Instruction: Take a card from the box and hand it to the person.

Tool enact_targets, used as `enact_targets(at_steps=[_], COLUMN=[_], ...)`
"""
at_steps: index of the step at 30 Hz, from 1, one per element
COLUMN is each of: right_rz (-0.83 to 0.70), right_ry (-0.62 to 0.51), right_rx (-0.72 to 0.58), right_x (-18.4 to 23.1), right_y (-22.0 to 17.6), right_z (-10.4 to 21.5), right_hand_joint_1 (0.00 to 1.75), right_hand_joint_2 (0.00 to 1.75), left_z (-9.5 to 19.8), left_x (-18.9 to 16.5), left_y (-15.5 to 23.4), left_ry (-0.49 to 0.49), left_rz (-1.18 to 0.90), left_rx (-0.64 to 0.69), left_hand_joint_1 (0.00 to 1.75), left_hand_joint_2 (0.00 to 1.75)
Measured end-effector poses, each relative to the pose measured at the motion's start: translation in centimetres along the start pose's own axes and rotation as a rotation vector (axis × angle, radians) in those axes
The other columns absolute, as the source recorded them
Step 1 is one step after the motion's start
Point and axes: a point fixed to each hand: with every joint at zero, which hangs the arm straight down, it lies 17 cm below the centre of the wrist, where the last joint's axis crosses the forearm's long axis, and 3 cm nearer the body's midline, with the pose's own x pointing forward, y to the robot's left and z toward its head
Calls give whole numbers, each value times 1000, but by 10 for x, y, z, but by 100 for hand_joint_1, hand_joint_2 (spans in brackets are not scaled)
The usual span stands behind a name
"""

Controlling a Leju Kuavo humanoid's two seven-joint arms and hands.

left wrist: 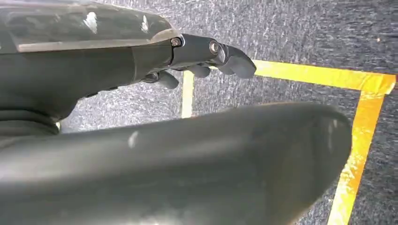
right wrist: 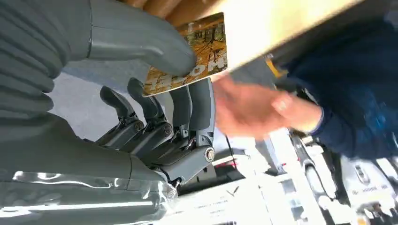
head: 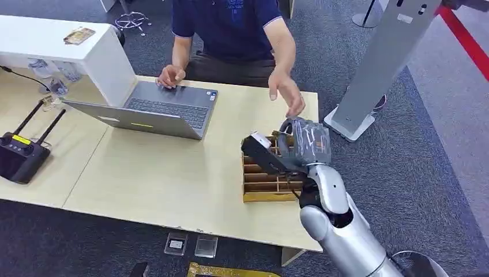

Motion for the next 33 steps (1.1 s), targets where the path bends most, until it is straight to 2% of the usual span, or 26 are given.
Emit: enact_targets(at_steps=[4,7,10,20,33], right_rz=[-11,-16,2,63,109], right_ry=[-58,-87,-85,-12,38], right_rx=[-52,-72,-58,49,110], right_x=[10,12,6,-19,-38], right_y=[-30,-33,-20,30,54], right_z=[-31,-51,-67,-74,-73], right_hand_joint_1=[157,157,157,157,157], right_hand_joint_2=[175,175,175,175,175], left_z=[1,1,1,1,0], left_x=[9,15,21,21,21], left_y=[-4,-6,-8,-7,-6], left_ry=[-8,-8,-11,-9,-8], left_rz=[-24,-39,-44,-53,-63], left_rx=[-25,-30,-33,-30,-29], left_hand_joint_1=[0,0,0,0,0], left_hand_joint_2=[0,0,0,0,0])
